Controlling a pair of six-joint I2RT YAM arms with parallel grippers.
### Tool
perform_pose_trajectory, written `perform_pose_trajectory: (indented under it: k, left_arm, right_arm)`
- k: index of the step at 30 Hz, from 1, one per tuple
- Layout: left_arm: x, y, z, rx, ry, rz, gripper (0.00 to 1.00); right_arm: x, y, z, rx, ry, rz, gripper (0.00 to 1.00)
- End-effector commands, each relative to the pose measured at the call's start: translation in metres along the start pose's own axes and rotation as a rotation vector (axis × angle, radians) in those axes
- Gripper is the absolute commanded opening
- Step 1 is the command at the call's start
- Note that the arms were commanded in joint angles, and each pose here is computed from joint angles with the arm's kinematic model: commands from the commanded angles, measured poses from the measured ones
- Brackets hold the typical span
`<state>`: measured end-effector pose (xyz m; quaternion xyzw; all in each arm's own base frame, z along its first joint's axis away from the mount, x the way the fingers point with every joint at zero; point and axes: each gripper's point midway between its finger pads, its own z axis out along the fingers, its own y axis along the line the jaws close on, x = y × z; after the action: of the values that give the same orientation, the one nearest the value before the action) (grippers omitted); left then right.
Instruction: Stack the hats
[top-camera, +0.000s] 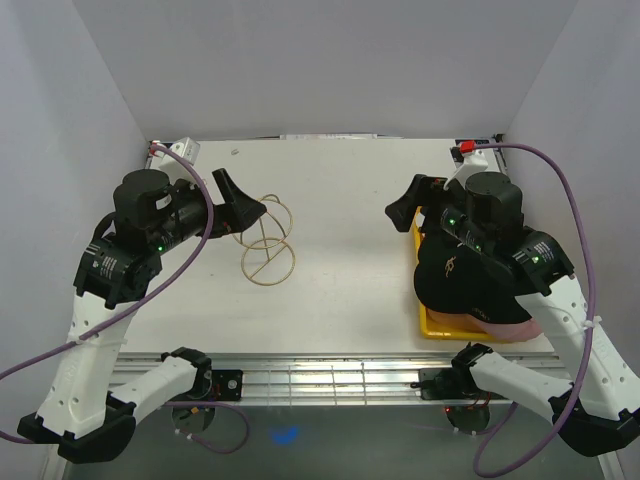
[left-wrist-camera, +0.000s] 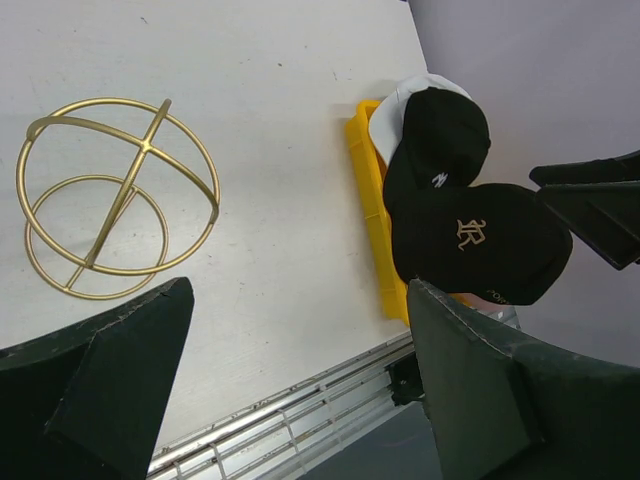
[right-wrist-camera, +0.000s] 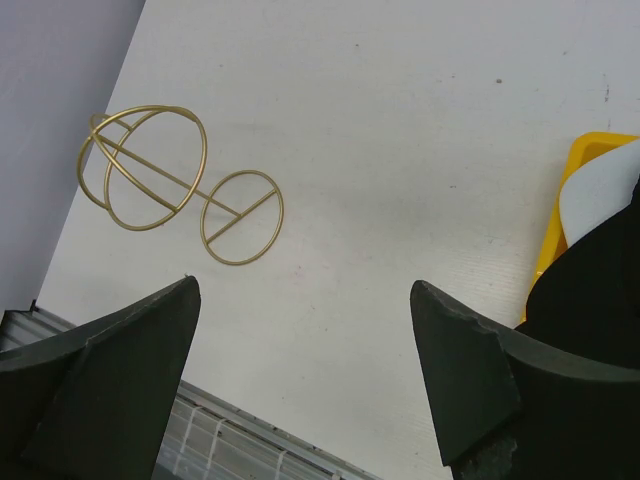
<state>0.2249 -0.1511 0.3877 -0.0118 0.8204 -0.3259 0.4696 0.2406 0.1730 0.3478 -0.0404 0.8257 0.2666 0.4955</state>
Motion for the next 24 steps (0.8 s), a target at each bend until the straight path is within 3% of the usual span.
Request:
perform_pose_trajectory:
  k: [1,12,19,24]
  left_arm:
    - [0.002,-0.002,-0.003,0.007,0.004,-0.008,0.98]
    - [0.001,-0.003,-0.003,0.013,0.006,-0.008,0.98]
    - [-0.010,-0.011,0.004,0.037,-0.004,0.012,0.98]
    - [-0.009,-0.016,0.011,0.068,0.006,0.013,0.98]
  right_arm:
    - [-0.015,0.007,-0.009,-0.021,-0.050,-0.011,0.90]
    - [-0.018,-0.003,-0.016,0.035,-0.061,-0.004,0.91]
    - [-0.008,-0.059,-0.030,0.387,0.017,0.032,1.00]
    - [0.002,-0.097,-0.069,0.629,0.032,0.074,1.00]
